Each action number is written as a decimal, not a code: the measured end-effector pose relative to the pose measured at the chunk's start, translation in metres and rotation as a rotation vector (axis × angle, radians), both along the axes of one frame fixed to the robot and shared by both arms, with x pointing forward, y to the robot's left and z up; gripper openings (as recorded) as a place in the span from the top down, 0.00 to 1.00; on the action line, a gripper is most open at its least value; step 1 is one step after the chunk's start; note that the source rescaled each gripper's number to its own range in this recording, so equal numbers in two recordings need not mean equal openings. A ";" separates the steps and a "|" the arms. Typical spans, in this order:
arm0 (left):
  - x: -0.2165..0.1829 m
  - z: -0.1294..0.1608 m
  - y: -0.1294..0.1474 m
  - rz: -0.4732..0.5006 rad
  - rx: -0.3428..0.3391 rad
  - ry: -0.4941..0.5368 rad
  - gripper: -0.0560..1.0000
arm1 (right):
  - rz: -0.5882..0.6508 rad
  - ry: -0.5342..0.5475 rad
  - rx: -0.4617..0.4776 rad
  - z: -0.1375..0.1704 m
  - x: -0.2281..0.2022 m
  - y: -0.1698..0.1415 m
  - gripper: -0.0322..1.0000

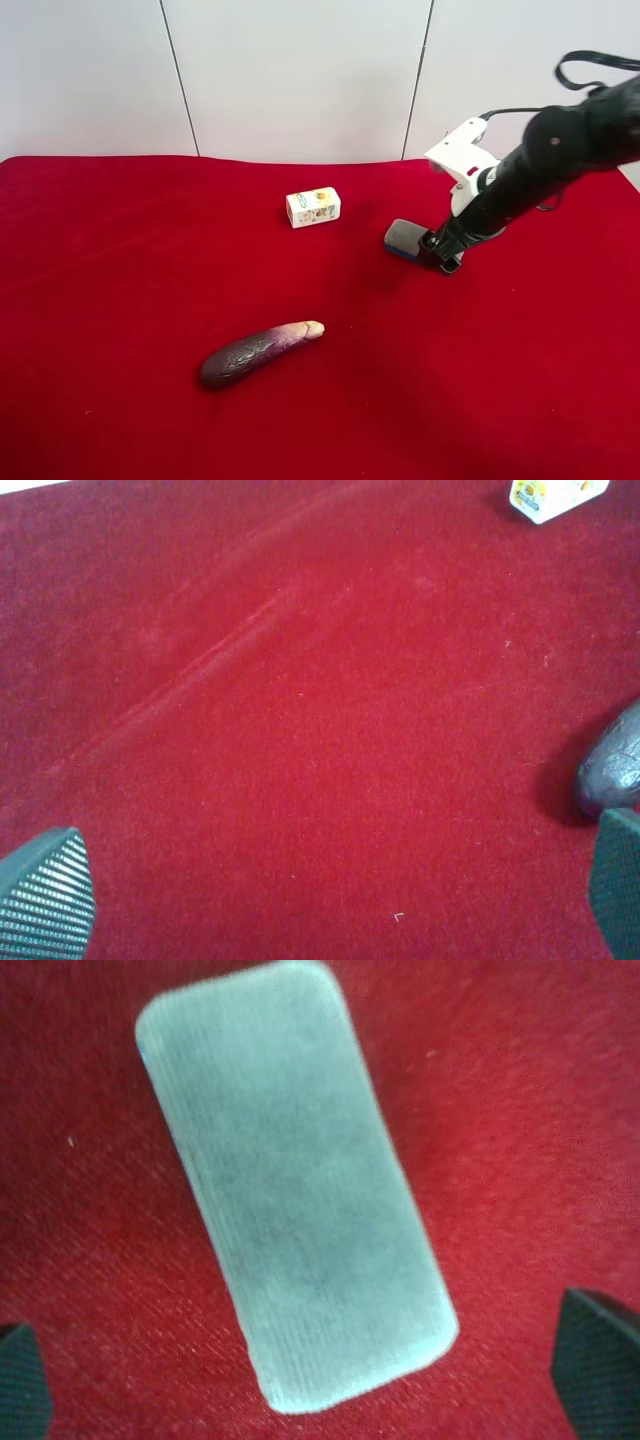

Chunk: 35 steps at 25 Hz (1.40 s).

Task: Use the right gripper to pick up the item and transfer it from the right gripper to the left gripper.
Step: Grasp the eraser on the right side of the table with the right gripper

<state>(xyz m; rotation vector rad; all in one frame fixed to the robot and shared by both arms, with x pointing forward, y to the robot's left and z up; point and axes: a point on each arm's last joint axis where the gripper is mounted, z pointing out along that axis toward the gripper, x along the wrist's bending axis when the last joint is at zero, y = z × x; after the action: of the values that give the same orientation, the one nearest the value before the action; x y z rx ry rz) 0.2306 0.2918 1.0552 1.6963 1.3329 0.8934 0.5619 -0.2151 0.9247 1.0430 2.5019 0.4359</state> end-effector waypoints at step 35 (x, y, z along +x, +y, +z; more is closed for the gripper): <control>0.000 0.000 0.000 0.000 0.000 0.000 0.00 | 0.115 0.237 -0.100 -0.042 0.038 0.000 0.00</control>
<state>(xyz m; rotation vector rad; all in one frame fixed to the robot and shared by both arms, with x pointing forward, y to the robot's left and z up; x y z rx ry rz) 0.2306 0.2918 1.0552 1.6963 1.3329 0.8934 0.5995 -0.2149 0.8823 0.9651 2.7712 0.2274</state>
